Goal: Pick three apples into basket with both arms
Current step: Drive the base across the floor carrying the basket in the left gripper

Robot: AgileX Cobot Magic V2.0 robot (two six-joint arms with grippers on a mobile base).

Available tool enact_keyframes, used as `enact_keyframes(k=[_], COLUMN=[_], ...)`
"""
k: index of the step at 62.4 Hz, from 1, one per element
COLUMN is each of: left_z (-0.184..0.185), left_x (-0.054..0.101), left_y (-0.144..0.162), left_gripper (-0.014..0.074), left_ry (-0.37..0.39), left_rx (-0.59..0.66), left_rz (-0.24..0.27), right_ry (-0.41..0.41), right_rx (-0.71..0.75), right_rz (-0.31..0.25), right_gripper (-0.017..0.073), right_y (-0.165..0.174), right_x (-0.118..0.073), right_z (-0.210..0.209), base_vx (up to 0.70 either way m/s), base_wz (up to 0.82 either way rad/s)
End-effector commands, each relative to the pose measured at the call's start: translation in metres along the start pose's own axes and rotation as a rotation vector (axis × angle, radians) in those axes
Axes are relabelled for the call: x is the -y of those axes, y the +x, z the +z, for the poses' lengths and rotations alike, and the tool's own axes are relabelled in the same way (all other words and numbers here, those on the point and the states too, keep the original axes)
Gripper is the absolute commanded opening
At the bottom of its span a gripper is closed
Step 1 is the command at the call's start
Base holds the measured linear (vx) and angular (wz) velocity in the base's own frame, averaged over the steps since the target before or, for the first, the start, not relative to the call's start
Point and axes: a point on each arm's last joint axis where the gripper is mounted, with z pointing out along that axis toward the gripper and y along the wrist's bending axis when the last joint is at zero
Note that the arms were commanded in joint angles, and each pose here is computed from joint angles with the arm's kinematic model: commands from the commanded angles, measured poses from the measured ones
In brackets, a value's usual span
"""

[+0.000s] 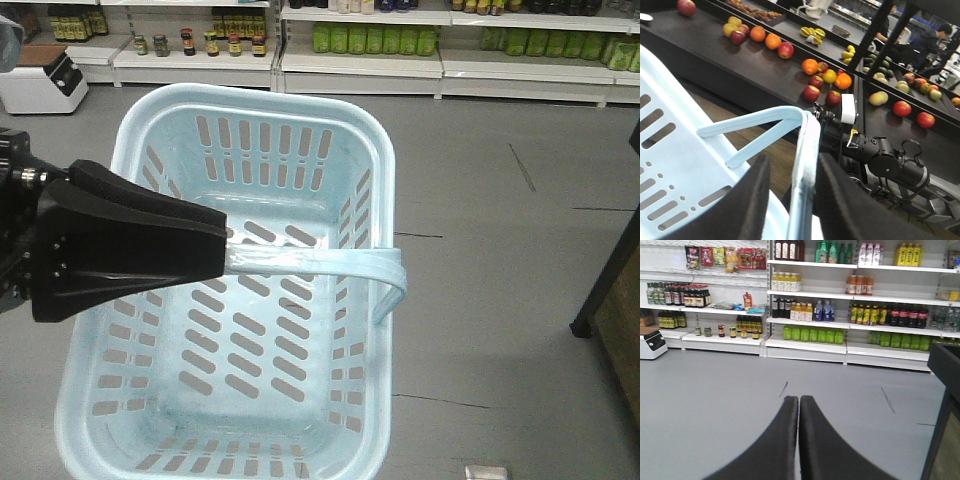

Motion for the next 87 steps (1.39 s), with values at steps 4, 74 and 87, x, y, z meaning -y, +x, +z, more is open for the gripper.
enact_keyframes(k=[4,74,87], left_z=[-0.0042,-0.0042,-0.0042], left_x=[0.0071,0.0071,0.0071], left_y=[-0.0054,-0.0054,-0.0054], left_gripper=[-0.0008,-0.0008,-0.0008], left_ry=[-0.042,-0.041,-0.041], left_rx=[-0.002,-0.002,-0.002], left_rz=[0.064,0.064,0.064], right_ry=[0.002,0.002,0.002], right_rx=[0.074,0.074,0.074], right_rz=[-0.003,-0.003,-0.003], right_gripper=[-0.0003,-0.0003,-0.0003], right_y=[-0.0039,-0.0039,-0.0039], right_x=[-0.0001,-0.0001,-0.0001], right_z=[-0.0005,-0.0005,-0.0005], base_vx=[0.15,0.19,0.23], base_wz=[0.28,-0.02,-0.22])
